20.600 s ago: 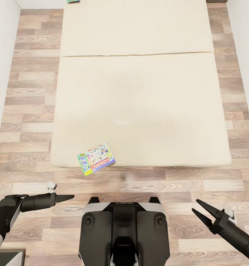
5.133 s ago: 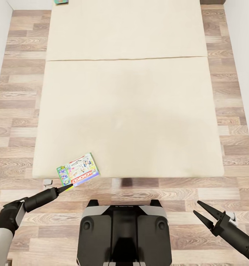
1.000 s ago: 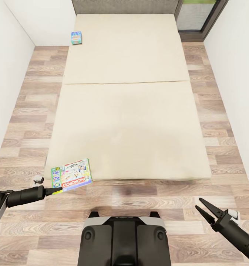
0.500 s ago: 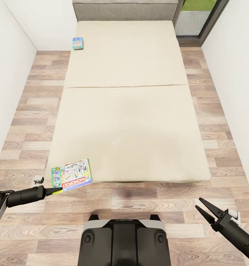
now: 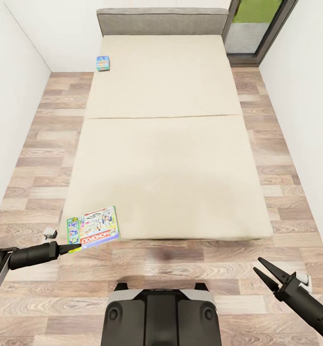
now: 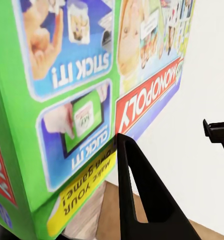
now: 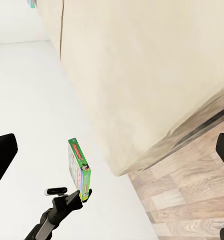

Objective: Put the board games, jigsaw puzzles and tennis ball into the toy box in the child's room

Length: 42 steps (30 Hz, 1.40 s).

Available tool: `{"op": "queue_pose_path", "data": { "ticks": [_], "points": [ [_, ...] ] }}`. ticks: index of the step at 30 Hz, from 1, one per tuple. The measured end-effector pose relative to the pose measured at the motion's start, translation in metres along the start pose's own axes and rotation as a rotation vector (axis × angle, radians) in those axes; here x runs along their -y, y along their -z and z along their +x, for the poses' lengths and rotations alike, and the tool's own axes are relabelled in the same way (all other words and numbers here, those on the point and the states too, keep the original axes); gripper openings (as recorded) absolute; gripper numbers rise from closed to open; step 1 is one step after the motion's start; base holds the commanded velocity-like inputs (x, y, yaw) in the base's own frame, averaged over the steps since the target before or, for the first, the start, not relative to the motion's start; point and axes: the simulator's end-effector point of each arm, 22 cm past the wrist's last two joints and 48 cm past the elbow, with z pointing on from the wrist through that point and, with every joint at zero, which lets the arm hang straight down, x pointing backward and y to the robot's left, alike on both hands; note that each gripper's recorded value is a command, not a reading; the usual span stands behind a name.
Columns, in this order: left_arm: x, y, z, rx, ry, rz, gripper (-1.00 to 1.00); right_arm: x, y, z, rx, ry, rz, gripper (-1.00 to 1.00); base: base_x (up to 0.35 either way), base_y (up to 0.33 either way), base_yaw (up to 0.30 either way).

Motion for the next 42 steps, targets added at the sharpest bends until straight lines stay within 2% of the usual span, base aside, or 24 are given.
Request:
{"op": "queue_pose_path", "data": {
  "ticks": [42],
  "points": [
    [0.031, 0.009, -0.017, 0.032, -0.059, 0.021, -1.00, -0.029, 0.004, -0.008, 0.021, 0.041, -0.056, 1.00, 0.000, 0.000, 0.000]
  ]
}}
